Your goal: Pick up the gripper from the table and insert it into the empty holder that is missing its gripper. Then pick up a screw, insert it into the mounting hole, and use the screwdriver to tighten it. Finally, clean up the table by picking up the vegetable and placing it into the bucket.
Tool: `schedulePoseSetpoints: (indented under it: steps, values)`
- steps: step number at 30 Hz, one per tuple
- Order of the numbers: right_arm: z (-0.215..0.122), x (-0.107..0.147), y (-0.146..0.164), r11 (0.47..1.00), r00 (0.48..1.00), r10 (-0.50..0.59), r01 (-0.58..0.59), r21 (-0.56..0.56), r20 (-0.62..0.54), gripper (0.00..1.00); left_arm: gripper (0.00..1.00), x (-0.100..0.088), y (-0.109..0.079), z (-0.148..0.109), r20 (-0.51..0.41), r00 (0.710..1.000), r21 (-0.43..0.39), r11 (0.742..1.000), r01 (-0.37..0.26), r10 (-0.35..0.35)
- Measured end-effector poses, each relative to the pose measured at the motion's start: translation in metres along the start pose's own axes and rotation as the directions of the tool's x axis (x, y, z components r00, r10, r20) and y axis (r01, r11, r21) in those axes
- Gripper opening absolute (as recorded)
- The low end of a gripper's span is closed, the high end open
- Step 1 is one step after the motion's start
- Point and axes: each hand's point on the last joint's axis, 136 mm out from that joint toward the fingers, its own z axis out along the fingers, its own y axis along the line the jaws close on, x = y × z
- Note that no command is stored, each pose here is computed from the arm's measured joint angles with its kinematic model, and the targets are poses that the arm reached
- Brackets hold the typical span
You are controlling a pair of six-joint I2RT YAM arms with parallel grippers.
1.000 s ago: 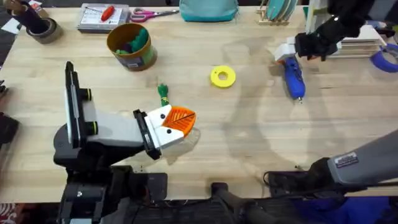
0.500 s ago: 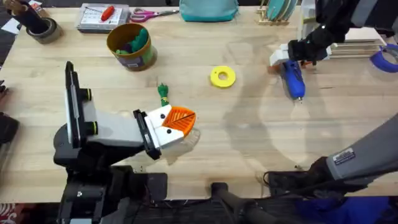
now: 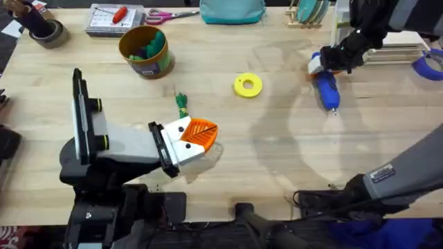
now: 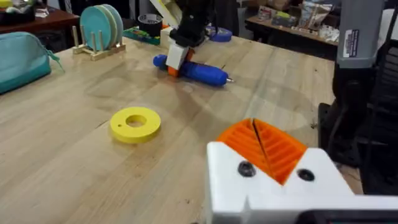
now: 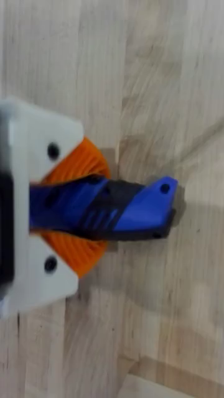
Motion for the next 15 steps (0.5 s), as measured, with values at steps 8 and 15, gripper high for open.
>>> schedulePoseSetpoints:
  steps: [8, 15]
  values:
    - [0.0007, 0.0013, -0.002, 1.0, 1.0, 0.001, -0.001, 0.006, -0.006, 0.026, 0.01, 0.0, 0.0, 0.0, 0.0, 1.0, 0.0, 1.0, 0.0, 0.0]
    - [0.0007, 0.0009, -0.0024, 1.0, 1.0, 0.001, -0.001, 0.009, -0.004, 0.026, 0.01, 0.0, 0.0, 0.0, 0.0, 1.0, 0.0, 1.0, 0.0, 0.0]
